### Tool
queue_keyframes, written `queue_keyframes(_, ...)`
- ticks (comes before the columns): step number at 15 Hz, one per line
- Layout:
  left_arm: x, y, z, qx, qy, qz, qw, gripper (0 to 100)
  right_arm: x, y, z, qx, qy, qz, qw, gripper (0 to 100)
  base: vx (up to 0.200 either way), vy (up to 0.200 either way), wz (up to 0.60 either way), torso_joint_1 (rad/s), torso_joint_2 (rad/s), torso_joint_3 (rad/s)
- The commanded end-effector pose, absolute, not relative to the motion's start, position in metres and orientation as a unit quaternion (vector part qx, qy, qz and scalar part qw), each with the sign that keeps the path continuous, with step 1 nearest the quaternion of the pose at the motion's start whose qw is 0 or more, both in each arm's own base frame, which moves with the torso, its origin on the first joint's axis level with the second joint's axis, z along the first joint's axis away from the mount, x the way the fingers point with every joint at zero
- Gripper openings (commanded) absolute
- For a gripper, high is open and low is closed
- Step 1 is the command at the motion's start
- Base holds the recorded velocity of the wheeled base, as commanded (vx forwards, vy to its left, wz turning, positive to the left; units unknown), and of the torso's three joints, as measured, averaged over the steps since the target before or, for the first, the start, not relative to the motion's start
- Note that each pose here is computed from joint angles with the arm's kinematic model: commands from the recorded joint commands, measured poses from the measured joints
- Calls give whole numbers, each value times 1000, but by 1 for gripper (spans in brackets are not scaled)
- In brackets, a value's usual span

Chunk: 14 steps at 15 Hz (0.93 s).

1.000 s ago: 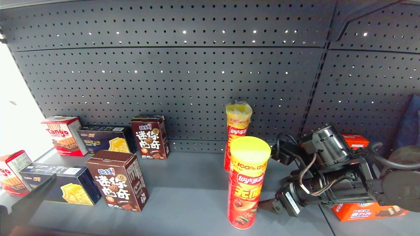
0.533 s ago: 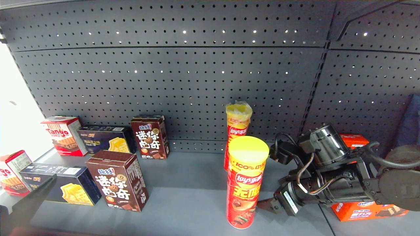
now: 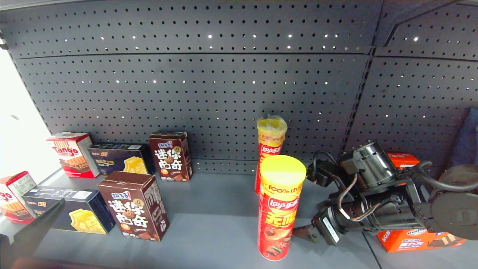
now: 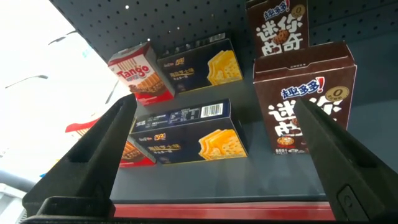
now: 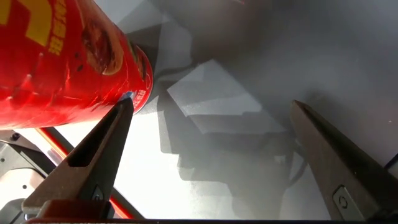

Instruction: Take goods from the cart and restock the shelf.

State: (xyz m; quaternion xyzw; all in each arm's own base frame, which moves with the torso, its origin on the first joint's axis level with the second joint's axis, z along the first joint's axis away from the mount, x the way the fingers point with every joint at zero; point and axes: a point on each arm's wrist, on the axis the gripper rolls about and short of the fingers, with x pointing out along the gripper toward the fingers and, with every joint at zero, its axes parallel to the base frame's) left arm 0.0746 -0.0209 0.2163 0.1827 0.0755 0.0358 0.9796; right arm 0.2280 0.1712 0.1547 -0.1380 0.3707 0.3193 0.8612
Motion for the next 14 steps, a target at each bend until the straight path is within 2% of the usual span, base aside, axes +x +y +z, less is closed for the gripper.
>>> queue_keyframes(1, 75, -21, 216, 183, 76, 36, 980, 100, 228, 172, 154, -138, 371, 320, 860, 100, 0, 0, 0, 0, 0, 0)
queue_keyframes(10, 75, -21, 214, 183, 79, 37, 979, 100, 228, 172, 154, -139, 371, 321, 860, 100, 0, 0, 0, 0, 0, 0)
queue_keyframes(12, 75, -21, 214, 183, 80, 37, 979, 100, 222, 166, 169, -130, 349, 321, 871, 100, 0, 0, 0, 0, 0, 0)
queue_keyframes(14, 75, -21, 214, 183, 80, 37, 979, 100, 205, 144, 204, -107, 291, 314, 898, 100, 0, 0, 0, 0, 0, 0)
